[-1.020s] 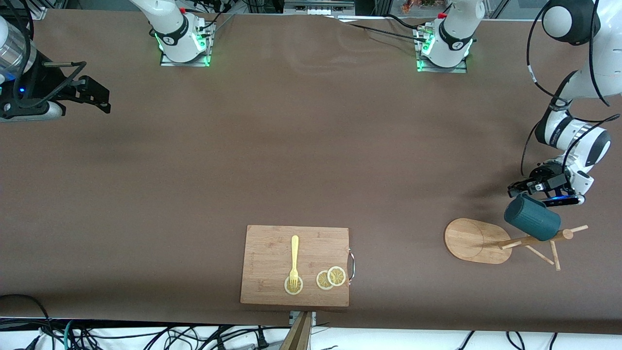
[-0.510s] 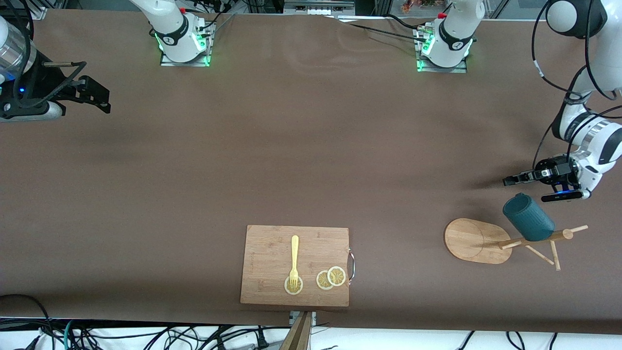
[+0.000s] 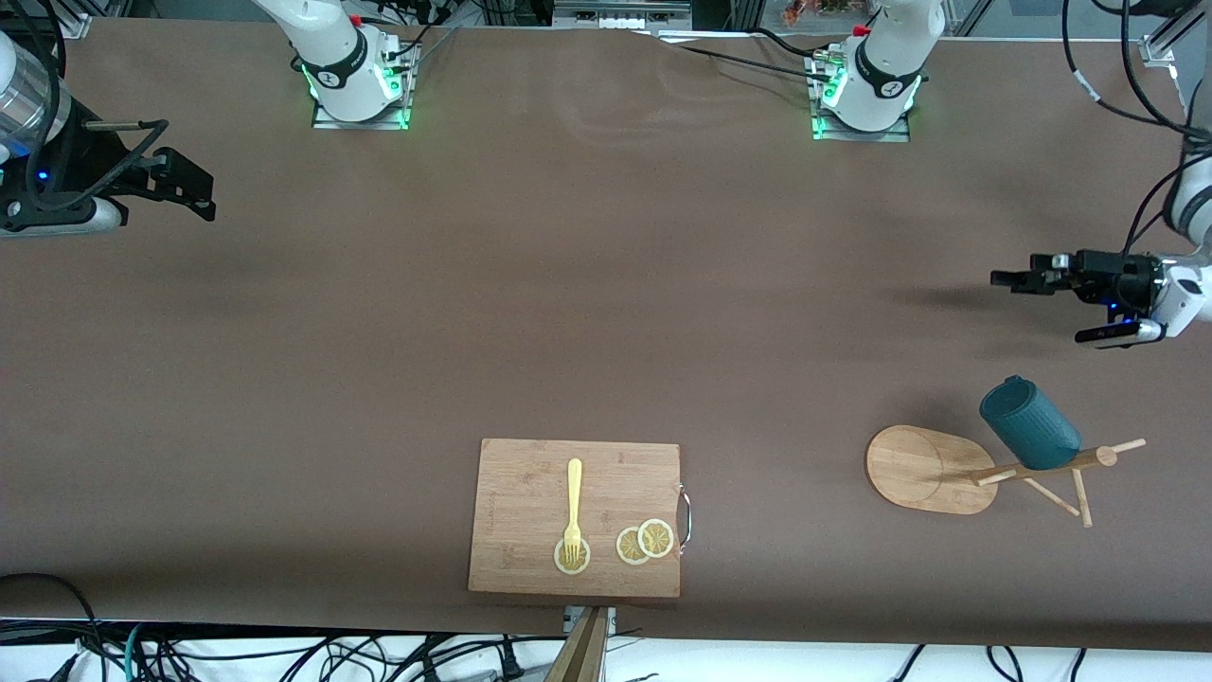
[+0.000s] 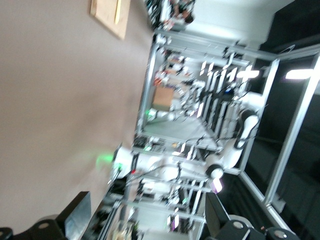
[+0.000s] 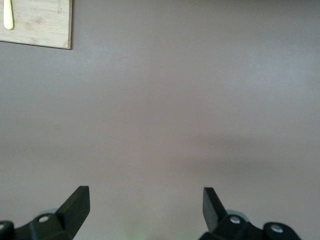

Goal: Pass cup and hang on rack

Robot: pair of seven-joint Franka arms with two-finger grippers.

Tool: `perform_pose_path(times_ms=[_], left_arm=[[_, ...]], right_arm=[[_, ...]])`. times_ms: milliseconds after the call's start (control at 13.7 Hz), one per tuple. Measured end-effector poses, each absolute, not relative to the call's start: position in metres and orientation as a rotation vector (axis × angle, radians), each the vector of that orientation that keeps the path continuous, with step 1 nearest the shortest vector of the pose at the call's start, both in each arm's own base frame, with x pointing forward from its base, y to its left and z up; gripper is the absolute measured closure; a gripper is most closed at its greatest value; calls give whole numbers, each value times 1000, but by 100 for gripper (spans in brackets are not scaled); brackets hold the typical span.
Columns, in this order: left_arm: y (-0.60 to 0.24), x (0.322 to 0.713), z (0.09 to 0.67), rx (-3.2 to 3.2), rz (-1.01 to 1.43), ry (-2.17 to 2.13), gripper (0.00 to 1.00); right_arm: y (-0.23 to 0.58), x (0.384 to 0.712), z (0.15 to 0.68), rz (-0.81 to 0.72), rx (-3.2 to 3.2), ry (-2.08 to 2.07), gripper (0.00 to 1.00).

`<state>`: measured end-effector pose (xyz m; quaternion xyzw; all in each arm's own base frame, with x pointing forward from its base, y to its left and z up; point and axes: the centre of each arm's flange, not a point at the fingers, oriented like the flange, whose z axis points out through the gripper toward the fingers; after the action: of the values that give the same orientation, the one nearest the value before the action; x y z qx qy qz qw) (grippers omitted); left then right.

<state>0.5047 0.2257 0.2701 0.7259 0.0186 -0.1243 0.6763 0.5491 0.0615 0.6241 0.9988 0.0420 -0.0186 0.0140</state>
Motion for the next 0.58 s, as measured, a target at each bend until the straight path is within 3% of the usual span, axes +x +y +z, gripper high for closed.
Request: perform_pose_path(times_ms=[219, 583], left_arm=[[222, 511, 325, 1808, -361, -71, 0], [157, 569, 422, 2144, -536, -84, 0]], right_arm=[[61, 549, 624, -58, 3110, 131, 0], [62, 549, 624, -58, 3110, 131, 0]])
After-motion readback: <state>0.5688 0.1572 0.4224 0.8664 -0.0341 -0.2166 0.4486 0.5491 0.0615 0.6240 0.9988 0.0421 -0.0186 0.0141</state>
